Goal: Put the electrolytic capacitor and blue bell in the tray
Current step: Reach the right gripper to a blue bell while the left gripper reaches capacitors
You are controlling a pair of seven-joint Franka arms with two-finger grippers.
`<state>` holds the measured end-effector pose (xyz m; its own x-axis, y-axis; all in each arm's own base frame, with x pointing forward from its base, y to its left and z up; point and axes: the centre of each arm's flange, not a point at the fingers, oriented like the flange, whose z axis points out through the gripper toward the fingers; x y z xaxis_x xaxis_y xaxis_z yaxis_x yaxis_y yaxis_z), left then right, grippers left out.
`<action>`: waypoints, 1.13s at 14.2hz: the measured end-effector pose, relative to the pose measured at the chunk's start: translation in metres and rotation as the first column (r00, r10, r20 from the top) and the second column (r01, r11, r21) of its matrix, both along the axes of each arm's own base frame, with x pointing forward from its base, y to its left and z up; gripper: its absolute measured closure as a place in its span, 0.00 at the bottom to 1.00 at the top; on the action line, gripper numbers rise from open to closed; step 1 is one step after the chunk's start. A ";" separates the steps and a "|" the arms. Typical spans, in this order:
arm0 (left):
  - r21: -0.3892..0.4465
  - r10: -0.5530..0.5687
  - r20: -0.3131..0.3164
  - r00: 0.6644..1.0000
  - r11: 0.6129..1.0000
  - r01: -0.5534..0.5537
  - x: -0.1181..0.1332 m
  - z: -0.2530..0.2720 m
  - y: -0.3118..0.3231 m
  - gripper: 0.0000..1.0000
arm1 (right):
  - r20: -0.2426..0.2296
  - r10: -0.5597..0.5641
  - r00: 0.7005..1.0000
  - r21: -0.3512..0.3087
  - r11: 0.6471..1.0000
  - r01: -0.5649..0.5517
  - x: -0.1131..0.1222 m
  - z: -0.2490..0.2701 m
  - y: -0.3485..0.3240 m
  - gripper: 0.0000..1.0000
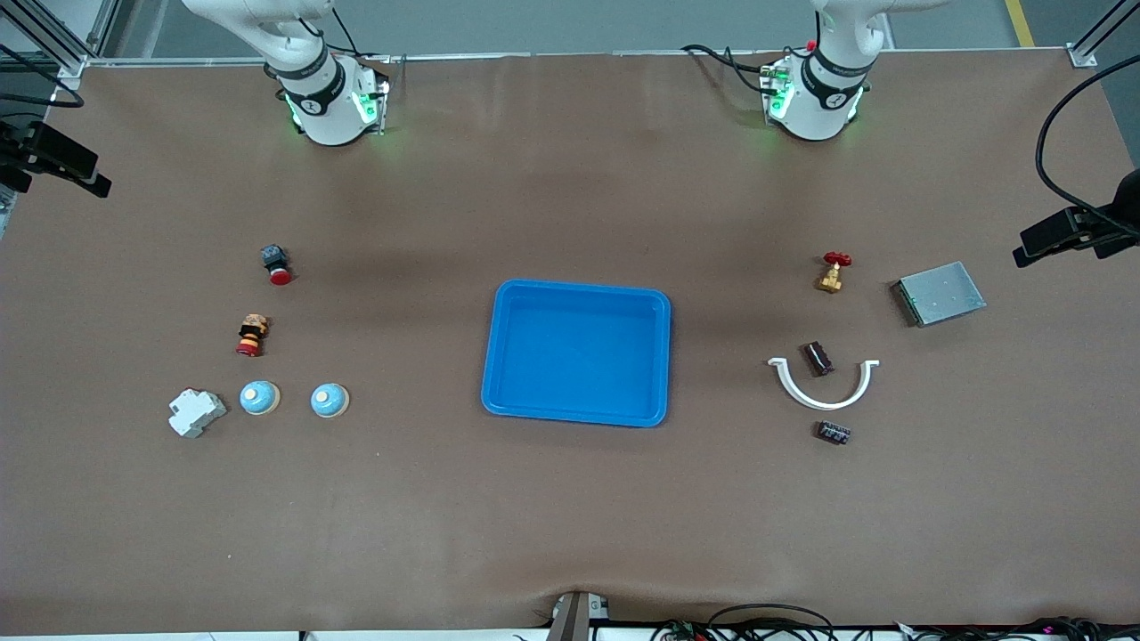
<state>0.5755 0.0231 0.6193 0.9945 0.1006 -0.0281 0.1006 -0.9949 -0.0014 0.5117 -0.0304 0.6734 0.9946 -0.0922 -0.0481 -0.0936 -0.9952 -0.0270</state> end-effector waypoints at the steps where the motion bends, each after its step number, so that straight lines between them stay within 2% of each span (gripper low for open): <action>1: 0.000 0.000 0.000 1.000 1.000 0.000 0.000 0.000 0.000 0.00 | 0.000 0.000 1.000 0.000 1.000 0.000 0.000 0.000 0.000 0.00; 6: 0.000 0.000 -0.004 1.000 1.000 0.000 0.000 -0.002 0.000 0.00 | 0.003 0.000 1.000 0.000 1.000 0.000 0.000 0.000 0.000 0.00; 9: -0.001 0.000 -0.034 0.999 1.000 0.000 0.006 -0.019 0.000 0.00 | 0.012 -0.001 1.000 -0.001 1.000 0.001 0.004 -0.006 0.000 0.00; 12: -0.004 0.000 -0.085 0.996 1.000 0.000 0.019 -0.050 0.001 0.00 | 0.010 -0.010 1.000 -0.001 1.000 0.010 0.020 -0.057 -0.002 0.00; 15: -0.007 0.001 -0.146 0.989 1.000 -0.002 0.035 -0.092 0.002 0.00 | 0.038 -0.033 0.999 -0.006 0.999 0.033 0.040 -0.141 -0.007 0.00; 16: -0.007 0.005 -0.154 0.988 1.000 -0.006 0.041 -0.105 0.005 0.00 | 0.032 -0.041 0.999 -0.008 0.999 0.042 0.046 -0.170 -0.011 0.00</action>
